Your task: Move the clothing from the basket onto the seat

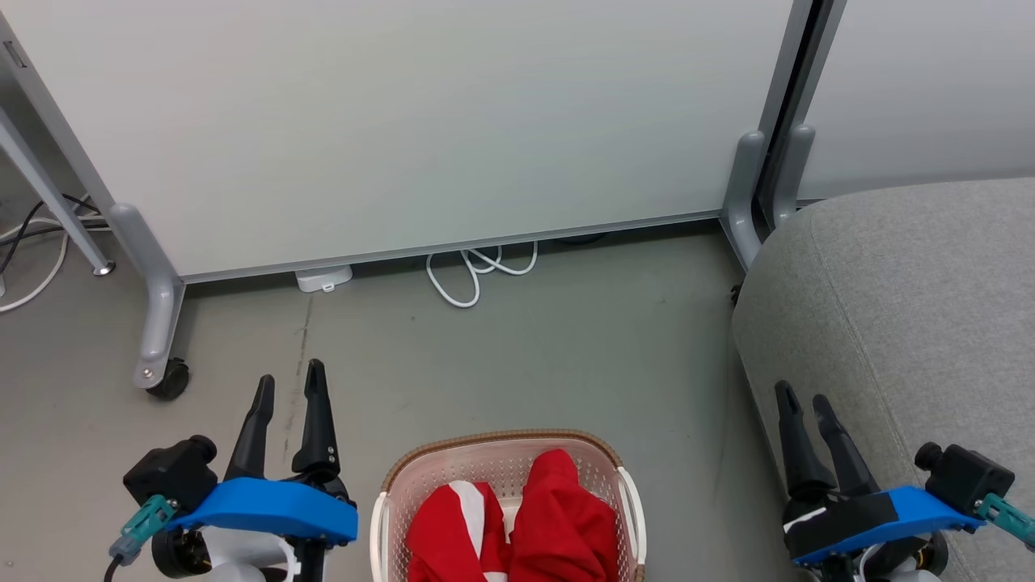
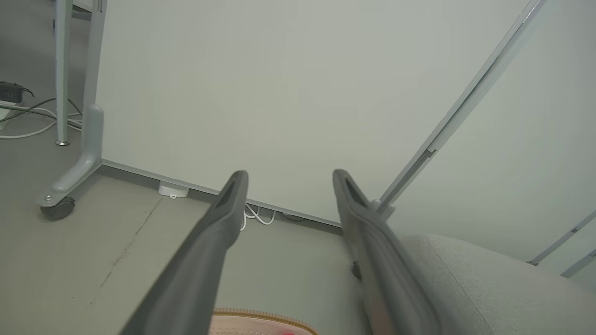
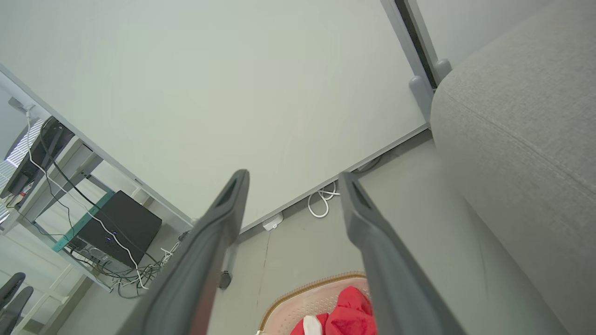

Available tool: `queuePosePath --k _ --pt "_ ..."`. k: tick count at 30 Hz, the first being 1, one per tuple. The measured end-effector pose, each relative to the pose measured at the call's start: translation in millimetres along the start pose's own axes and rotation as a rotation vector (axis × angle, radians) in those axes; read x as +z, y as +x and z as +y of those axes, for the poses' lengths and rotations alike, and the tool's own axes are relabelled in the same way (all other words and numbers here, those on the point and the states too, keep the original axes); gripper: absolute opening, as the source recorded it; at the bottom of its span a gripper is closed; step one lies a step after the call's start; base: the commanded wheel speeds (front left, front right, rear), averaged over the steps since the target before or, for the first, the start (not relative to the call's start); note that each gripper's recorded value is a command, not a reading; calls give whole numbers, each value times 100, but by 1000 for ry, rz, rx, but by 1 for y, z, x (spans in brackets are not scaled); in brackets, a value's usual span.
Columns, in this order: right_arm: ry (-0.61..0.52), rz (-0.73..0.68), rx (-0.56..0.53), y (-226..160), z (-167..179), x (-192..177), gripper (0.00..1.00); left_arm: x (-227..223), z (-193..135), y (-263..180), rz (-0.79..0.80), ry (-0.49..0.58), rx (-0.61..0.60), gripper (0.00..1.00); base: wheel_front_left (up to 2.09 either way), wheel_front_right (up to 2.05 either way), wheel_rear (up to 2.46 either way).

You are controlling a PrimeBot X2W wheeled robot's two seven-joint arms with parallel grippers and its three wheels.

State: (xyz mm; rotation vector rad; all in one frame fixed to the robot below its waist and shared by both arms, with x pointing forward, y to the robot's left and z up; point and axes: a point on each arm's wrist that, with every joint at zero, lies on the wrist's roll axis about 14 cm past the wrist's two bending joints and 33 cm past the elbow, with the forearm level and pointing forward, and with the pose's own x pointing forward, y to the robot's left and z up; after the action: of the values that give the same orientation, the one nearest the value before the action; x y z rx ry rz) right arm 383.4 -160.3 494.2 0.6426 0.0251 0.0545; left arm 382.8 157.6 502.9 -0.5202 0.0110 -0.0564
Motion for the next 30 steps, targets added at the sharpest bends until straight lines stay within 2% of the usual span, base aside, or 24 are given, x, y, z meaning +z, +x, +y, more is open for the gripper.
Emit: queuePosePath --k 30 --pt "-290 7 69 1 12 -9 100 -3 -18 -2 -23 328 -85 100 0 0 0"
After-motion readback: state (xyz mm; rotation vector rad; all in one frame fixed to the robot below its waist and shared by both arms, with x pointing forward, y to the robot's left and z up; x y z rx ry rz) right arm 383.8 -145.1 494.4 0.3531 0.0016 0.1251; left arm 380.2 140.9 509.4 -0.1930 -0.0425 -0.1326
